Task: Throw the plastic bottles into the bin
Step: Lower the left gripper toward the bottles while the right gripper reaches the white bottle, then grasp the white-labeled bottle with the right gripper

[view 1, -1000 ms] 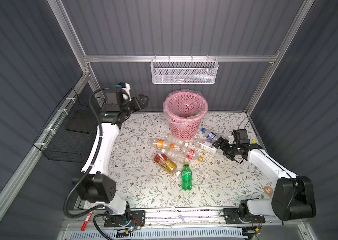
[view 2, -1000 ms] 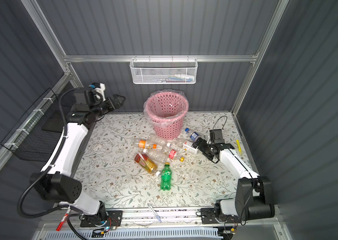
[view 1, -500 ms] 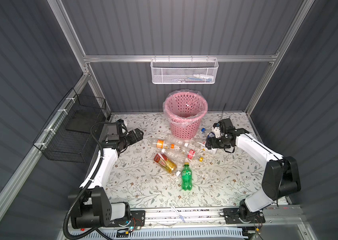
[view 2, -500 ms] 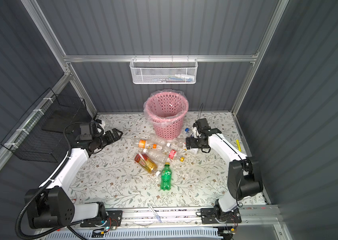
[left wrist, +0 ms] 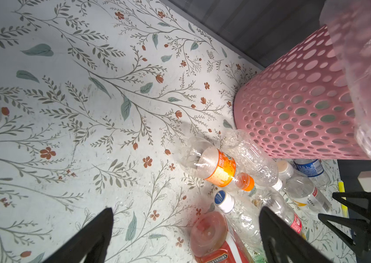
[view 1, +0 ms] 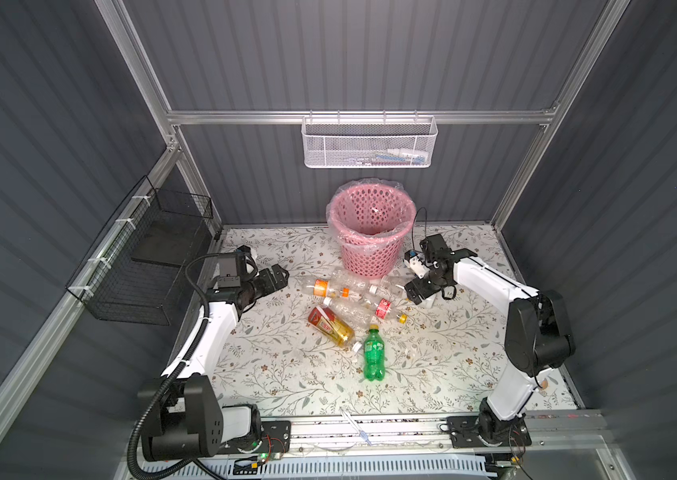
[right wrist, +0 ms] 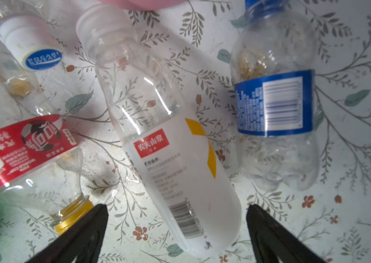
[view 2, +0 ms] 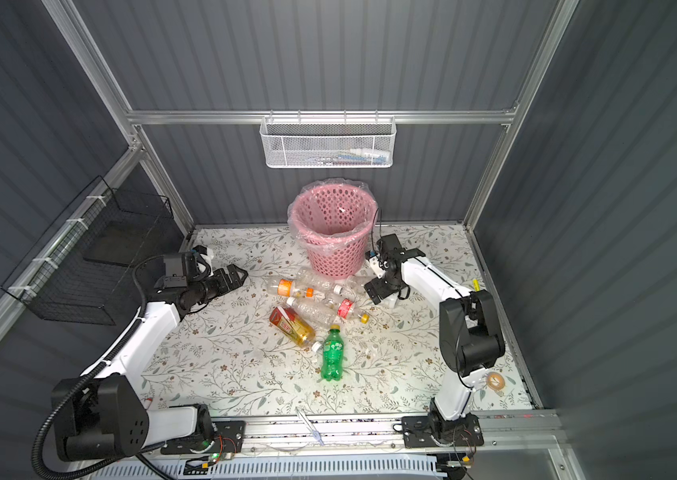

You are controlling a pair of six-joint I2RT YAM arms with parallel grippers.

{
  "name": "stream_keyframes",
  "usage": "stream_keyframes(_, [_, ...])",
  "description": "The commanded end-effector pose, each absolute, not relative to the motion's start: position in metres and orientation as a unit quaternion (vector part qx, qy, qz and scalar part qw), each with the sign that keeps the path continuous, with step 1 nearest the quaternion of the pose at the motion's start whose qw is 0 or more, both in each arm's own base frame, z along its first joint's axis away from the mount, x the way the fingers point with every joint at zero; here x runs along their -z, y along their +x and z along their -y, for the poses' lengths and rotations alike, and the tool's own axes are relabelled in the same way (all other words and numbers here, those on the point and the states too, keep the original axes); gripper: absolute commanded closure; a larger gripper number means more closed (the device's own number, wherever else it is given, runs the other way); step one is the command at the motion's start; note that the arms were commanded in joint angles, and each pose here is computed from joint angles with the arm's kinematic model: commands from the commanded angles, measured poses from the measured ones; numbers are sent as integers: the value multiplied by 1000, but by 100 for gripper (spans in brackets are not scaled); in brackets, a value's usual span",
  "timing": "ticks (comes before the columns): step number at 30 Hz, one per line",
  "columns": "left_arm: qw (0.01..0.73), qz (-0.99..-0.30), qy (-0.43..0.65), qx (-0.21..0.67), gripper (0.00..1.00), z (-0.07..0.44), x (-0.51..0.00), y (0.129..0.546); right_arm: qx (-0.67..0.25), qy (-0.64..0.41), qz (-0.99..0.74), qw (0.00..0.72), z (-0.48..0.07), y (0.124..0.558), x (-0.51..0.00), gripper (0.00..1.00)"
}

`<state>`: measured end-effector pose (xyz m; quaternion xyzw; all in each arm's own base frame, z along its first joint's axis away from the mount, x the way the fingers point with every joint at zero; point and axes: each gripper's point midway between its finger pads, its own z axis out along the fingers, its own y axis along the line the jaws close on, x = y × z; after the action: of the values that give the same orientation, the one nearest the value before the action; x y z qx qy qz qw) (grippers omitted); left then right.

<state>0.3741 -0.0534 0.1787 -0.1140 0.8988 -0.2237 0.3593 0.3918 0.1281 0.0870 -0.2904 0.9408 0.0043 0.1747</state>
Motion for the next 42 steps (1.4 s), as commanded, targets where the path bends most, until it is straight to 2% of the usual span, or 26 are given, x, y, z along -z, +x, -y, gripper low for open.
stream_keyframes(1, [360,-898,-105,229,1,55,-176,373,2,-321,-929,182,-135,401,-85,3])
stream_keyframes(9, [354,-901,-106,227,1,54,-169,374,-3,-342,-926,162,-149,405,-61,4])
stream_keyframes(15, [351,-901,-109,229,1,54,-164,374,-4,-340,-928,154,-149,402,-49,10])
stream_keyframes(25, [349,-901,-110,234,1,56,-159,375,-4,-325,-933,155,-147,391,-37,28])
stream_keyframes(30, [350,-900,-111,235,1,56,-160,374,-28,-308,-934,176,-152,384,-54,39])
stream_keyframes(37, [348,-898,-120,241,2,56,-153,375,-55,-229,-946,223,-142,365,-89,47])
stream_keyframes(42, [342,-895,-113,263,2,64,-155,378,-105,-77,-957,258,-112,346,-111,46])
